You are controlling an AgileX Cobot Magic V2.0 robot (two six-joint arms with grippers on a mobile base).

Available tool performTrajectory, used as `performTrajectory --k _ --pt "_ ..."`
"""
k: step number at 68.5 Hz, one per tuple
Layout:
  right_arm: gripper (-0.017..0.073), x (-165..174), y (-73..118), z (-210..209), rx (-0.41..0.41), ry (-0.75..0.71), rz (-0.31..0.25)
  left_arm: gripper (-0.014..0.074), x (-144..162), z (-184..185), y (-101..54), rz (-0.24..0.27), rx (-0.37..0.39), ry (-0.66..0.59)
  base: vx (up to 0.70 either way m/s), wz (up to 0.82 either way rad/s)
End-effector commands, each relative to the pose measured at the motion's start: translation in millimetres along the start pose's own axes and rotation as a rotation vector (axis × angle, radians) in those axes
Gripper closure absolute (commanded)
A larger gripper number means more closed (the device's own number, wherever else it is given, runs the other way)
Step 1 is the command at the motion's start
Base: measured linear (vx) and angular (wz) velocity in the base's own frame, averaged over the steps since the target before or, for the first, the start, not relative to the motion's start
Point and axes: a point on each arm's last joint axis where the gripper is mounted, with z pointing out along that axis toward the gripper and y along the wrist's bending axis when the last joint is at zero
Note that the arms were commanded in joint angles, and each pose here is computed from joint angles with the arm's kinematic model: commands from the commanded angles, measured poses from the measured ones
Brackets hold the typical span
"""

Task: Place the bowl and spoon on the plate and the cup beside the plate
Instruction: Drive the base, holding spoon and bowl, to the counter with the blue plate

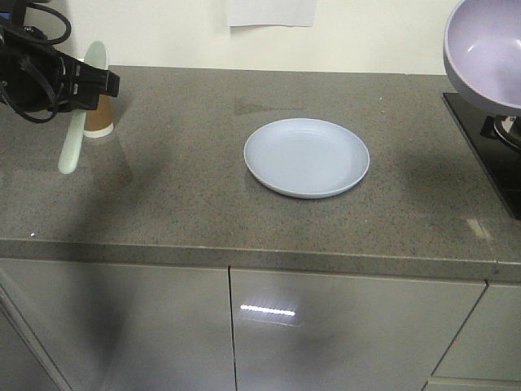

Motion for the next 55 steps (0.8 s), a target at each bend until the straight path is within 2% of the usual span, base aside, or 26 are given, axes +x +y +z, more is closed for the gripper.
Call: performTrajectory --k 1,55 --pt "0.0565 -15.2 2.1 -16.5 -0.006 -0.127 -0.005 0.06 -11.4 -19.9 -4.2 0.001 0.019 -0.112 0.13 -0.02" --pt "0.0565 -14.9 2.2 -16.5 -0.006 -0.124 -0.005 0.06 -11.4 -19.9 -4.2 0.001 0.019 -0.112 0.11 0.01"
